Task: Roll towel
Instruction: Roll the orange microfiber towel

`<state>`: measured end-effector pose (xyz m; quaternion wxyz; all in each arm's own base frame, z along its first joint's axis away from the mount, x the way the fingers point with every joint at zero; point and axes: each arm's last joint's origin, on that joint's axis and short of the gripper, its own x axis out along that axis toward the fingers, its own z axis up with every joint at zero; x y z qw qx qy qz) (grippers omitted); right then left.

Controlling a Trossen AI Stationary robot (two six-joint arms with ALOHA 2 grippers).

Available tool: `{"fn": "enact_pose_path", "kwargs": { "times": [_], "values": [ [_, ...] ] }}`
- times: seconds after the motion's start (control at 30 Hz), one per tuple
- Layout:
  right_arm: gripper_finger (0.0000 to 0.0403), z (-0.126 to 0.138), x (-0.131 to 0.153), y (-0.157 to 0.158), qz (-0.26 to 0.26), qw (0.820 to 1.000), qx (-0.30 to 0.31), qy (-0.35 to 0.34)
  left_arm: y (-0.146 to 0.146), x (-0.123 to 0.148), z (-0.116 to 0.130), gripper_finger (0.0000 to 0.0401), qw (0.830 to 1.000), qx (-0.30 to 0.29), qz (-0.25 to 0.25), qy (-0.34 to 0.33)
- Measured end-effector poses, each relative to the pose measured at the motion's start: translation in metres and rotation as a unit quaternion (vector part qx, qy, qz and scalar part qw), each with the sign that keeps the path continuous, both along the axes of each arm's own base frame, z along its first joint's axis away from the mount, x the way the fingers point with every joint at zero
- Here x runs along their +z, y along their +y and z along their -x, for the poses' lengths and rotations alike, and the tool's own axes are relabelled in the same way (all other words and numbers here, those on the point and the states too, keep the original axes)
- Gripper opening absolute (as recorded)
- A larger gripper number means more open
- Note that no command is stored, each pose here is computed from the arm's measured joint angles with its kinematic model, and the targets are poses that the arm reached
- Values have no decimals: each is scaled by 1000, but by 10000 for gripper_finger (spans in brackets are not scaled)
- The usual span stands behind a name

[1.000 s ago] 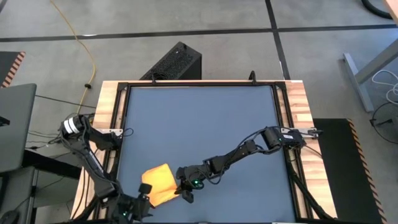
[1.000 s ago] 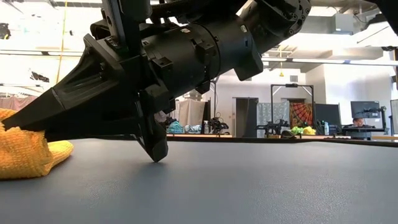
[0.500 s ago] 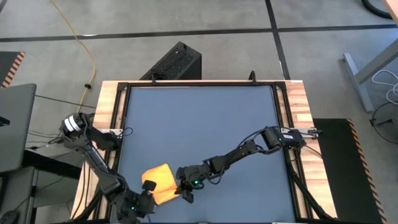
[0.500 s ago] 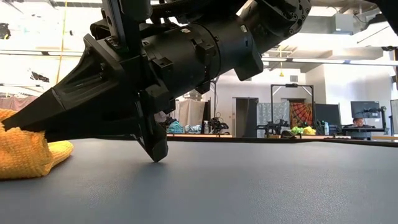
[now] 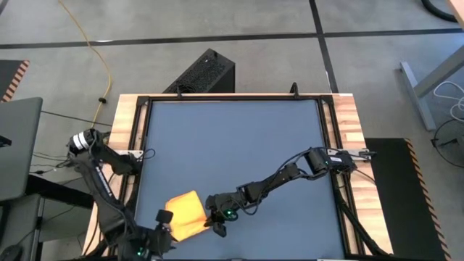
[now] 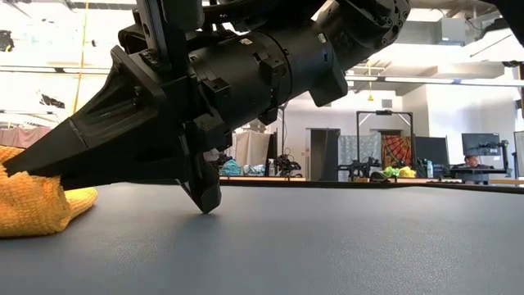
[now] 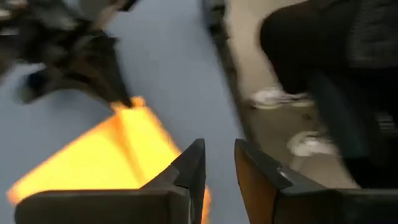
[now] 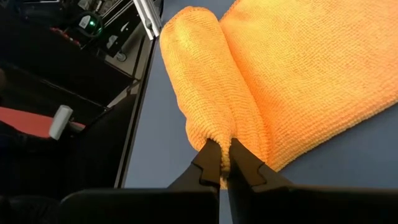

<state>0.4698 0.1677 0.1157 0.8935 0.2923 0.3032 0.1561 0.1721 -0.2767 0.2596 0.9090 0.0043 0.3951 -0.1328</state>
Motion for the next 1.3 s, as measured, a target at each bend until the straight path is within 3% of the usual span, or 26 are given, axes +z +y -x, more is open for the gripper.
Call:
{"fn": "enact_pose_path", "kwargs": {
  "times": [0.1, 0.5, 0.87, 1.07, 1.3],
  "values": [
    [26, 0, 0, 0, 5, 1000, 3, -3, 0, -10, 10, 67, 1000, 14, -23, -7],
    [26, 0, 0, 0, 6, 1000, 4, -5, 14, -46, 6, 125, 996, 81, 19, 17],
    [26, -2, 1, -5, 5, 1000, -1, -11, 15, -43, -6, 199, 1000, 26, -11, -9],
    [26, -4, 1, -11, 4, 1000, -7, -12, 11, -45, 8, 203, 998, 52, 12, 15],
    [26, -6, 1, -16, 3, 1000, -11, -11, -1, -66, 31, 204, 996, 85, -26, 12]
  ]
}}
